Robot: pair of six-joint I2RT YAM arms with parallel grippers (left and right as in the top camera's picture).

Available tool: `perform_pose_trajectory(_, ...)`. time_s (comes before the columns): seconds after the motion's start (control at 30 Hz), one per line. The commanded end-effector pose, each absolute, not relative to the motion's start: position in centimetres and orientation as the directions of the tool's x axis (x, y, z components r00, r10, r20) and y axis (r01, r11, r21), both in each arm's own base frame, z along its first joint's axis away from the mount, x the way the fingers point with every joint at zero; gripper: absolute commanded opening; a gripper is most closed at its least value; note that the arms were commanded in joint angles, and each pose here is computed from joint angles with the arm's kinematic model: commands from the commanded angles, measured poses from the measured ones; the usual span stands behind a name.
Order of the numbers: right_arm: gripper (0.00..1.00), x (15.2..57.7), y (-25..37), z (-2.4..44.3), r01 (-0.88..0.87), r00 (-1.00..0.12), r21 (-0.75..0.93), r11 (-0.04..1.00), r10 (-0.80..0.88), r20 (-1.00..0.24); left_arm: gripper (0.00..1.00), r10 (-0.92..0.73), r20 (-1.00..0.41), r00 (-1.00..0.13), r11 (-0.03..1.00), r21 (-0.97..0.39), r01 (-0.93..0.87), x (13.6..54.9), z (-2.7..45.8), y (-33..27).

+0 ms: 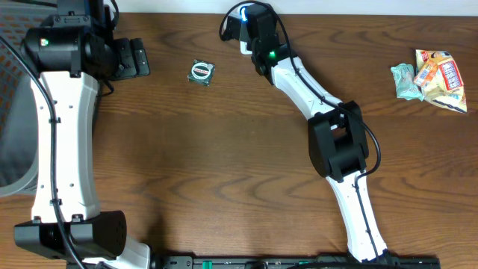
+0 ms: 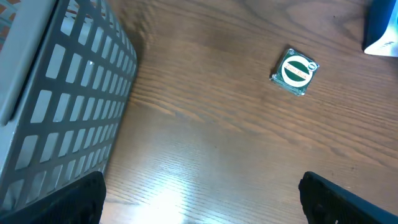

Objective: Scan the item barcode
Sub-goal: 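Hold the blue pack in front of the scanner, then carry the blue pack right and release it on the snack pile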

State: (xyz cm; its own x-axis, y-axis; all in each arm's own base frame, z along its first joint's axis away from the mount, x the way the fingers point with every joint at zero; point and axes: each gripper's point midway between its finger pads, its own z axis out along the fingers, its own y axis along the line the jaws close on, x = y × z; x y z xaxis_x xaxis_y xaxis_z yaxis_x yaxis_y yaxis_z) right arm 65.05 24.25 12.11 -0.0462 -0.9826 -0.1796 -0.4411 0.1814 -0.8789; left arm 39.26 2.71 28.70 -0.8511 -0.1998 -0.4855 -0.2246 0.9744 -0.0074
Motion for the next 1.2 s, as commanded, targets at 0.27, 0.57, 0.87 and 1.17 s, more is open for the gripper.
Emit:
perform_pose_trajectory(0.27,0.01,65.8,24.6,14.2,-0.378,-0.038,-0.895,0.236,-0.97,-0.239,0.98,-0.212,-0.48,-0.851,0.97,0.004,-0.244,39.2,28.4,3.1)
perform_pose_trajectory(0.57,0.01,65.8,20.4,21.5,-0.273,-0.141,-0.85,0.451,-0.893,-0.429,0.98,-0.211,-0.48,-0.851,0.97,0.004,-0.243,39.2,28.4,3.1)
perform_pose_trajectory(0.87,0.01,64.1,7.8,25.7,-0.158,-0.416,-0.689,0.708,-0.68,-0.604,0.98,-0.211,-0.48,-0.851,0.97,0.004,-0.243,39.2,28.4,3.1)
perform_pose_trajectory(1.17,0.02,57.8,-9.7,17.3,0.034,-0.827,-0.479,0.877,-0.244,-0.506,0.98,-0.212,-0.48,-0.851,0.97,0.004,-0.244,39.2,28.4,3.1)
